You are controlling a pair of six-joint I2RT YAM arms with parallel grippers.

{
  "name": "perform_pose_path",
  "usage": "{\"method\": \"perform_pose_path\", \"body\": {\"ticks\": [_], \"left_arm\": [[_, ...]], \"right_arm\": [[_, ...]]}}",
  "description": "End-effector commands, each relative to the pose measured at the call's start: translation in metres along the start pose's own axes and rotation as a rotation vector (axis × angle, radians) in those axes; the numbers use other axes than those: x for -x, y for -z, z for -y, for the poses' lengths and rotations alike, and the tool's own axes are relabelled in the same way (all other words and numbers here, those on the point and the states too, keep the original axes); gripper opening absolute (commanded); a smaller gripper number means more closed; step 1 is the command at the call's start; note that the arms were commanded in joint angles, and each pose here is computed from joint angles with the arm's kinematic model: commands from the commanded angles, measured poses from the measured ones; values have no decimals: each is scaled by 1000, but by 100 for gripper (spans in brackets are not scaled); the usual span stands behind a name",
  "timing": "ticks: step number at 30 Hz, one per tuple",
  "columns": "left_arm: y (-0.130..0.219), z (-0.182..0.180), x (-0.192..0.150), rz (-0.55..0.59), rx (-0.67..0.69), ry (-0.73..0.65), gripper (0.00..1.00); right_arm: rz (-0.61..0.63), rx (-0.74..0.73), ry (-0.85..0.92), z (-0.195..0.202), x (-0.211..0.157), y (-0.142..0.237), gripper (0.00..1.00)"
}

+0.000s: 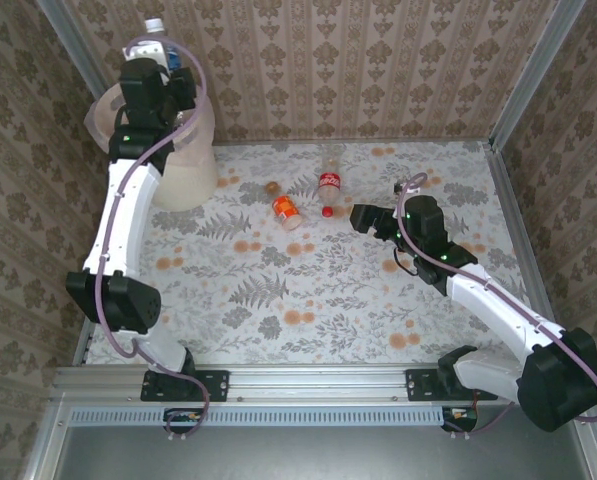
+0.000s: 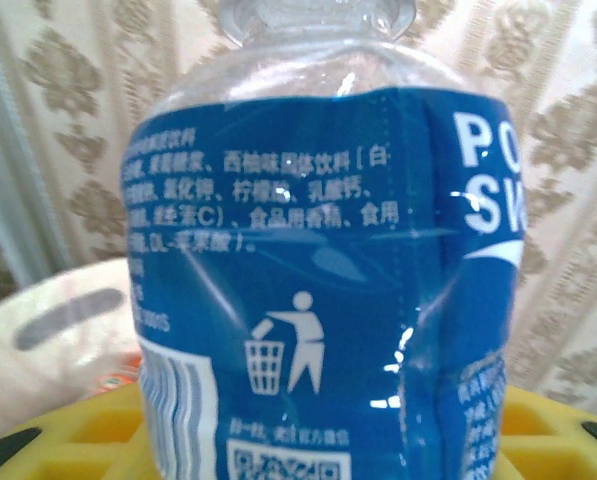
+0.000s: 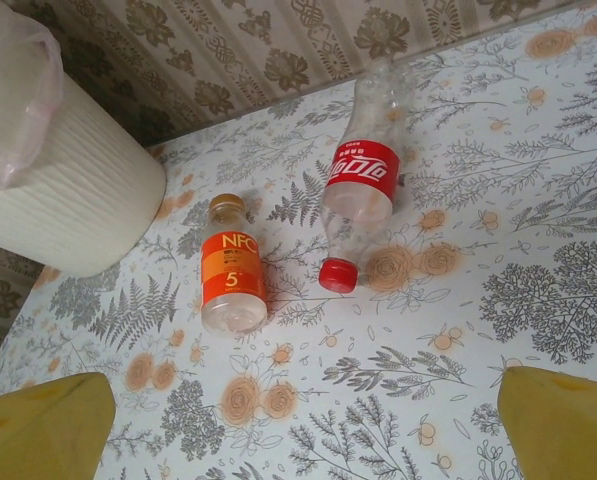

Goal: Put the plastic bottles in the bin

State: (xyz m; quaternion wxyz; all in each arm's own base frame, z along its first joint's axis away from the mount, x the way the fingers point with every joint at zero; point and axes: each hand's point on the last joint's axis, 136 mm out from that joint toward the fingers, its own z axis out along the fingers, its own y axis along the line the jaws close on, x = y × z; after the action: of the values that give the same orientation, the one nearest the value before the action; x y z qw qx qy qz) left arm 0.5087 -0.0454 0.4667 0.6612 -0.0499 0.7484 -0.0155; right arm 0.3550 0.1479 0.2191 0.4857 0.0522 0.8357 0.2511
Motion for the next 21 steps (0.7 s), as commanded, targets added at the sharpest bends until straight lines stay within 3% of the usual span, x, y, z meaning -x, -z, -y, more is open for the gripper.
{"method": "perform_pose_path", "body": {"ticks": [1, 5, 12, 21], "left_arm": [[-3, -31, 29, 88, 83, -73, 50], [-11, -64, 29, 71, 142, -141, 50], [-25, -90, 13, -9, 114, -363, 50], [-56, -142, -10, -105, 86, -350, 51]], "right_arm": [[15, -16, 11, 0, 4, 5, 100], [12, -27, 16, 2, 3, 7, 100], [5, -72, 30, 12, -2, 10, 100], [-7, -76, 47, 11, -1, 10, 100]]}}
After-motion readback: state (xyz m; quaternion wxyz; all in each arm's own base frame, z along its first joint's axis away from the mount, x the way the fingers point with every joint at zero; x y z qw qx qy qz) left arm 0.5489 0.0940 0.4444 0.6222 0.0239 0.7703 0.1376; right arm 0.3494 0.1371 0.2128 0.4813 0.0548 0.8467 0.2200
